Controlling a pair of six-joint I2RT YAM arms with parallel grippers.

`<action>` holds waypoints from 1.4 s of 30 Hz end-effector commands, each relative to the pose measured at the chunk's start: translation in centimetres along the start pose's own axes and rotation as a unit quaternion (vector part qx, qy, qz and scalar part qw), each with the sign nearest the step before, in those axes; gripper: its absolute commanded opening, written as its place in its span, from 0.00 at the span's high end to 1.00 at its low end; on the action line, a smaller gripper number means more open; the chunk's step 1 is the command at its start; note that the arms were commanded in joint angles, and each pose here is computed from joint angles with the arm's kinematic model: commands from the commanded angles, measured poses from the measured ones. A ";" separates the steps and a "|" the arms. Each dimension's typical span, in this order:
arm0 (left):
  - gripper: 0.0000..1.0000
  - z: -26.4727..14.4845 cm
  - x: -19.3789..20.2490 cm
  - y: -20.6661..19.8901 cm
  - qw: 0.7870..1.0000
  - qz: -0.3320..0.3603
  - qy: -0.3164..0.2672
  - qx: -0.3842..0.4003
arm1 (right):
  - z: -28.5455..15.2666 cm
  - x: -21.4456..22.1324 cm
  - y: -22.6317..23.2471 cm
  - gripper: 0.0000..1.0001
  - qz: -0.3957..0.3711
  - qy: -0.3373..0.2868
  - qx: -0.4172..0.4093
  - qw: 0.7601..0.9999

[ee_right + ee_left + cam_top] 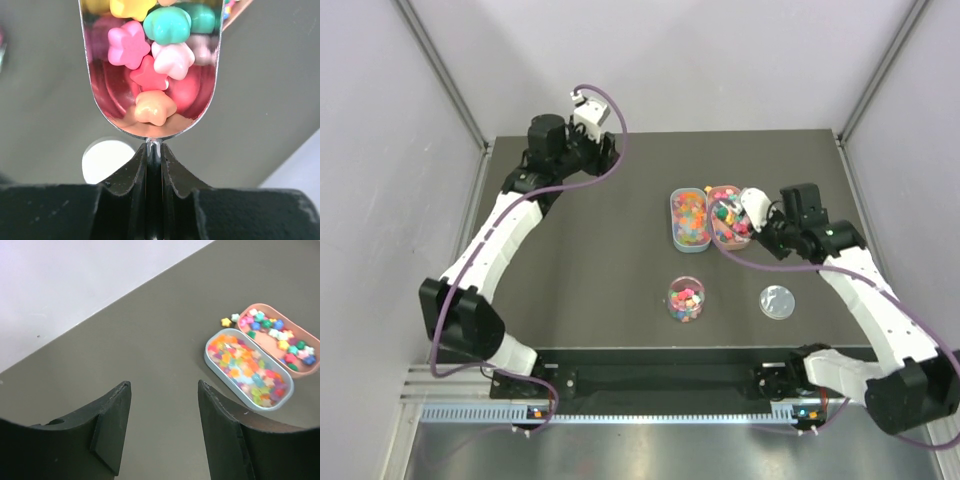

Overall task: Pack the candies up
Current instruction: Place the fake candies in the packing bottle.

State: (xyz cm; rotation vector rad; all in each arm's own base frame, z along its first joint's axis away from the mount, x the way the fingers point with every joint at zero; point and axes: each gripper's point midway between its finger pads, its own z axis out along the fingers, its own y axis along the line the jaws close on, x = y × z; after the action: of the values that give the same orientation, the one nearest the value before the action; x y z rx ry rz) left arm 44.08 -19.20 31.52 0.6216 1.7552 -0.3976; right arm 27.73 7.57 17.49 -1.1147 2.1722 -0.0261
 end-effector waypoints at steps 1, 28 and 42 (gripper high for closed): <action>0.39 -2.9 0.3 -1.6 1.000 -0.008 -0.009 0.018 | -2.6 1.2 2.4 1.00 -0.128 0.000 -0.055 0.990; 0.39 -7.8 3.4 0.1 0.999 -0.036 -0.020 -0.026 | -2.8 1.8 8.8 1.00 -0.343 0.055 -0.142 0.927; 0.39 -9.4 4.4 -0.4 0.998 -0.039 -0.030 -0.031 | -2.4 1.1 8.3 1.00 -0.364 0.135 -0.125 0.913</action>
State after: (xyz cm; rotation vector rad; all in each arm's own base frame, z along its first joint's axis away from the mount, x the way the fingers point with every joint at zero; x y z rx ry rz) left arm 35.89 -13.35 27.85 0.4975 1.8186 -0.4068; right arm 19.19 10.83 14.13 -2.1654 1.8921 -0.1947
